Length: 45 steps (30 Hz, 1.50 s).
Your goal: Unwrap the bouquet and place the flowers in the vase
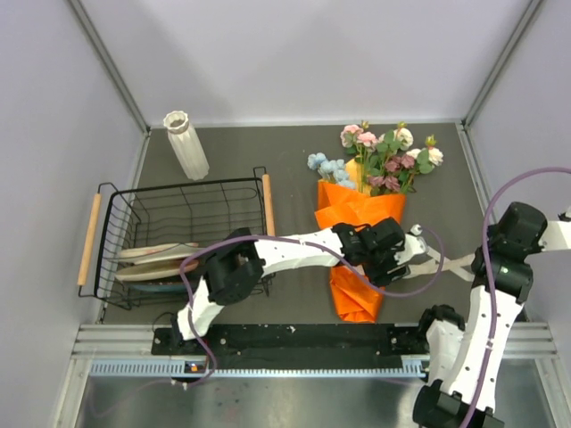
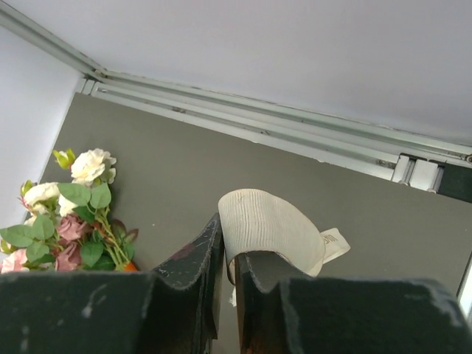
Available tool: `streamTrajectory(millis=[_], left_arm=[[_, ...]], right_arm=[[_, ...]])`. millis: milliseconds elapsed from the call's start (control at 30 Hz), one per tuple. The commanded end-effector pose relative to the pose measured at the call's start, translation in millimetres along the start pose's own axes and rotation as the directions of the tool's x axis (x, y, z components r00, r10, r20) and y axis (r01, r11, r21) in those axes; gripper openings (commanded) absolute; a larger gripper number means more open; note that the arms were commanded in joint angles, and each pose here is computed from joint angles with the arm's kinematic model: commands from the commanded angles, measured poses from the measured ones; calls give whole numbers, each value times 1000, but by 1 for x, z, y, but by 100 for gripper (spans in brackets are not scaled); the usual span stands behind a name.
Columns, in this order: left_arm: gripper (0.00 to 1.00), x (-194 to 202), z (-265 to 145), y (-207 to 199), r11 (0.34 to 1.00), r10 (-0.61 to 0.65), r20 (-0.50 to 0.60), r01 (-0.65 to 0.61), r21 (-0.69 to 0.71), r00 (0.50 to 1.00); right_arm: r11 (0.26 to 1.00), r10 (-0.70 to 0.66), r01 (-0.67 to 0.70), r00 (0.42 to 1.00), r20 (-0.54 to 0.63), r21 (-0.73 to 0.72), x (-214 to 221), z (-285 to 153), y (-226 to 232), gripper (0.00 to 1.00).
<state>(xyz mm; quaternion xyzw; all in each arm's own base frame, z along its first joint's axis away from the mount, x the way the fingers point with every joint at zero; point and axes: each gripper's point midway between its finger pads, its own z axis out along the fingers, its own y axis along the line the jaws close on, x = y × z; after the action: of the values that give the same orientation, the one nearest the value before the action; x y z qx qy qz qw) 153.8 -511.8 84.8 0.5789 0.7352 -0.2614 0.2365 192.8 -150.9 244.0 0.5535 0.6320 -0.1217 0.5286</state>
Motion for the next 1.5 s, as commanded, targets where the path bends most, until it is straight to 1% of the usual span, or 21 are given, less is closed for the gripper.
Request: streamTrajectory(millis=[0, 100, 233, 267, 300, 333, 367, 433, 600, 633, 667, 733, 767, 833, 867, 1000, 1033, 1100, 1133, 1300, 1467], left_arm=[[65, -4, 8, 15, 984, 101, -8, -101, -150, 995], [59, -1, 13, 28, 967, 107, -21, -109, -231, 994], [38, 1, 15, 35, 956, 108, -33, -113, -271, 994], [36, 2, 15, 36, 953, 106, -37, -113, -282, 994], [29, 1, 13, 40, 944, 105, -38, -112, -309, 994], [11, 2, 12, 43, 938, 102, -41, -109, -328, 994], [0, -3, 6, 45, 933, 100, -30, -104, -346, 995], [0, -4, -3, 52, 912, 82, -19, -83, -401, 996], [0, -41, -66, 64, 851, 27, 168, 66, -521, 985], [0, -38, -80, 74, 807, 24, 172, 82, -585, 985], [0, -47, -101, 76, 785, -21, 248, 170, -596, 968], [0, -44, -126, 87, 717, -43, 291, 233, -657, 956], [0, -50, -147, 91, 690, -63, 352, 295, -661, 934], [0, -43, -163, 98, 655, -87, 379, 339, -675, 921], [0, -43, -181, 106, 615, -114, 427, 401, -678, 897], [0, 1, -207, 128, 501, -245, 447, 507, -701, 860], [0, 10, -220, 135, 456, -286, 496, 572, -682, 820], [0, 41, -224, 140, 404, -328, 478, 579, -709, 815], [0, 46, -234, 142, 375, -343, 515, 617, -692, 786], [0, 84, -226, 142, 348, -409, 498, 636, -689, 764], [0, 110, -214, 147, 274, -463, 512, 666, -693, 723]], right_arm=[[999, 15, -14, 999, 40, -41, -9, -3, 6, 11], [998, 17, -15, 999, 35, -53, -8, -3, 8, 11], [998, 15, -14, 999, 28, -57, -5, -1, 9, 11], [998, 16, -14, 999, 29, -56, -5, 0, 8, 11], [999, 16, -14, 999, 28, -53, -3, 0, 7, 12], [999, 14, -13, 1000, 26, -51, -2, 1, 6, 12], [998, 17, -16, 999, 27, -54, -2, 1, 7, 12], [999, 11, -10, 1000, 15, -46, 2, 4, 6, 12], [1000, 2, -2, 1000, 0, -30, 9, 8, 2, 12], [1000, -1, 1, 1000, -3, -24, 11, 9, 0, 12], [1000, -2, 2, 1000, -4, -21, 12, 10, -1, 12], [1000, -5, 5, 1000, -23, -13, 19, 13, -3, 12], [1000, -4, 3, 1000, -31, -12, 22, 14, -4, 12], [1000, -4, 3, 999, -51, -9, 30, 16, -6, 12], [1000, -6, 6, 998, -64, -4, 35, 18, -8, 12], [999, -20, 15, 991, -135, -36, 55, 19, -7, 12], [999, -25, 19, 988, -151, -41, 61, 19, -8, 12], [999, -39, 31, 979, -200, -41, 79, 21, -14, 13], [999, -44, 37, 975, -219, -33, 86, 23, -17, 13], [989, -47, 85, 954, -296, 119, 119, 37, -52, 14], [964, -80, 137, 967, -242, 228, 100, 46, -64, 15]])
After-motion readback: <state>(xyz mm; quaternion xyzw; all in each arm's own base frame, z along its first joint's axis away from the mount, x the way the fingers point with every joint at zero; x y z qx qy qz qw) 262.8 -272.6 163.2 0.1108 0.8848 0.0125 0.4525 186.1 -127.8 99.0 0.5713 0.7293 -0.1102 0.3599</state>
